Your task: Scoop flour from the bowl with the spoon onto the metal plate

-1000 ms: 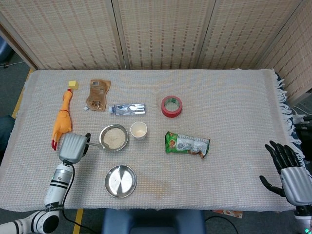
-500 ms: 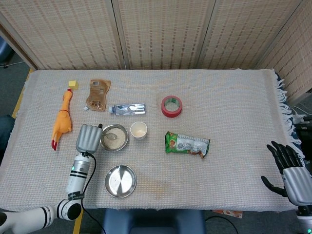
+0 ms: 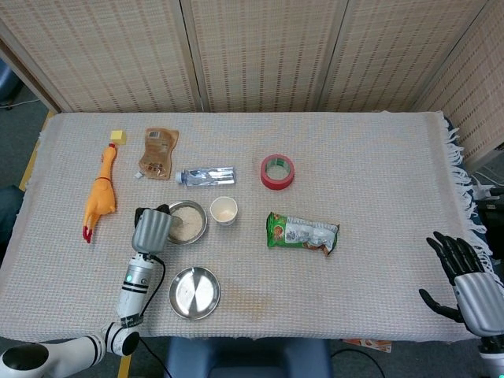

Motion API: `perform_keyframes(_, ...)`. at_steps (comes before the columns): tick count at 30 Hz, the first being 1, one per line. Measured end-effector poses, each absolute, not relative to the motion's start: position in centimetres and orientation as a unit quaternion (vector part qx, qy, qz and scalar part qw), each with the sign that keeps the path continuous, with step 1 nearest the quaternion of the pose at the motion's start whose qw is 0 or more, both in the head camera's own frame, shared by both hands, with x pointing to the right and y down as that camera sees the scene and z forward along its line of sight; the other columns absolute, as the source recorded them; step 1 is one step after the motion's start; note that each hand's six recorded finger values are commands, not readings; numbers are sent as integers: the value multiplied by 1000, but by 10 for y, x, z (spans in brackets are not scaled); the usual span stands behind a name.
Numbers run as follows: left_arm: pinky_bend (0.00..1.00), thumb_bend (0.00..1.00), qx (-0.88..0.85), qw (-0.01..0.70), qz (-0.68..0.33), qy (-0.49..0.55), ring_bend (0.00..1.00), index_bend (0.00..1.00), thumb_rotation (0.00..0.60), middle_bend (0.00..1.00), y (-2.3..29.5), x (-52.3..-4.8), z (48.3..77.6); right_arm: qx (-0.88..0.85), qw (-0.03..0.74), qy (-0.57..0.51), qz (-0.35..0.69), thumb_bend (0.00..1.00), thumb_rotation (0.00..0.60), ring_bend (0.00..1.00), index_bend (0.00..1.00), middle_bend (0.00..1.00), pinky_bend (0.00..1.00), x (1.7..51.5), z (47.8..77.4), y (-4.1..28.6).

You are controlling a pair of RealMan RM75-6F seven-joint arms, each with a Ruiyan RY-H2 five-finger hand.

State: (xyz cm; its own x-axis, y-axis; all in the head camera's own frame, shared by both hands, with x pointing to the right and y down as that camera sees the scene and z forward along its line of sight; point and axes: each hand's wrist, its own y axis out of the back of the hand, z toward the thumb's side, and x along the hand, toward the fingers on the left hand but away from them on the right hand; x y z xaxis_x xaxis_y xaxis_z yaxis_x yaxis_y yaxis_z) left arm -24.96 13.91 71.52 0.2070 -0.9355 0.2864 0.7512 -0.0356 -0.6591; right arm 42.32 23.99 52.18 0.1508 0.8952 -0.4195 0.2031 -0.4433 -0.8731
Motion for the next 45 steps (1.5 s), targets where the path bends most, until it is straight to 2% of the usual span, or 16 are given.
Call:
perform_keyframes(22,1000,397,-321,720,-609,88,1000,592,600,1000,155,-250,730,-700,321,-393,503,175,600,0,0,0,0,419,521,244)
perform_keyframes(45,1000,398,-365,709,-594,104,1000,595,600,1000,168,-237,731,-701,318,-390,505,175,600,0,0,0,0,420,523,243)
